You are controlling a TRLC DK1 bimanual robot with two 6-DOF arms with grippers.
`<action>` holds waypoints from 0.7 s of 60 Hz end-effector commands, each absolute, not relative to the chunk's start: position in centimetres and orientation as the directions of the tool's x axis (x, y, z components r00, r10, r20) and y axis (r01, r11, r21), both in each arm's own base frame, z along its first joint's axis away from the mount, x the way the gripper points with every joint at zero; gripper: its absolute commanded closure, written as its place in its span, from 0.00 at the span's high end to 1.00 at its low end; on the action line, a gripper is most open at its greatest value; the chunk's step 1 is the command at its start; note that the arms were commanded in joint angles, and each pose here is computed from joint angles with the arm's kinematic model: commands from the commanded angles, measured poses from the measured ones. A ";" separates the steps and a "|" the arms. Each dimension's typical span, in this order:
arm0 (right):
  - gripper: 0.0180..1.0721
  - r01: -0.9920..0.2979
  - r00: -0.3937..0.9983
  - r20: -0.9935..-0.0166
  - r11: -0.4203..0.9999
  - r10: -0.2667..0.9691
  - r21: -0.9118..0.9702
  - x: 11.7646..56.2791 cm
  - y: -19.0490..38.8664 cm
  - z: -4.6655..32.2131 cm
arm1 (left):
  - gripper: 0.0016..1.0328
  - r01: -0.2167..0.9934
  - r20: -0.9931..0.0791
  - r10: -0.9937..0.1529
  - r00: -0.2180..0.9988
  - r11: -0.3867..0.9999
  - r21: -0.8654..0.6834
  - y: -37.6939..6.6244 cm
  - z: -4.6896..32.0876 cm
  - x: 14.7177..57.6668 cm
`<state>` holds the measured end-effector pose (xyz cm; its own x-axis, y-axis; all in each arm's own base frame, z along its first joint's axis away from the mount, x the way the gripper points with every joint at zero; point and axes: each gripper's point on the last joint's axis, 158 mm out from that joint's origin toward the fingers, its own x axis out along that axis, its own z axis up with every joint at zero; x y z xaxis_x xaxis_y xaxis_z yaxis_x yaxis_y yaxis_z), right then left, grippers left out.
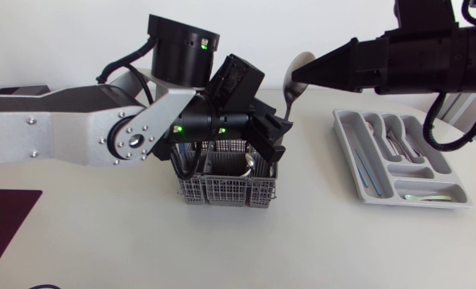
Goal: Sort the cutlery from the basket into the organizer compartments.
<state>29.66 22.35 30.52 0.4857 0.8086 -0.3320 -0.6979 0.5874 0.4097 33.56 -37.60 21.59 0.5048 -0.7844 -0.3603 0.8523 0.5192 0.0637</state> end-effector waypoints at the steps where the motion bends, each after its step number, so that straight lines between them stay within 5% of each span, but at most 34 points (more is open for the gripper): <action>1: 0.06 -0.680 0.473 -0.340 0.583 0.812 0.445 29.5 22.3 29.6 | 0.43 0.848 -0.368 -0.780 0.506 0.528 0.046 -37.9 20.7 33.8; 29: 0.06 -0.666 0.472 -0.333 0.578 0.816 0.472 29.8 21.9 29.3 | 0.23 0.852 -0.371 -0.784 0.497 0.522 0.039 -38.4 20.3 33.1; 42: 0.06 -0.659 0.473 -0.335 0.580 0.815 0.479 30.1 21.9 29.1 | 0.03 0.854 -0.367 -0.788 0.495 0.518 0.040 -38.7 20.5 32.9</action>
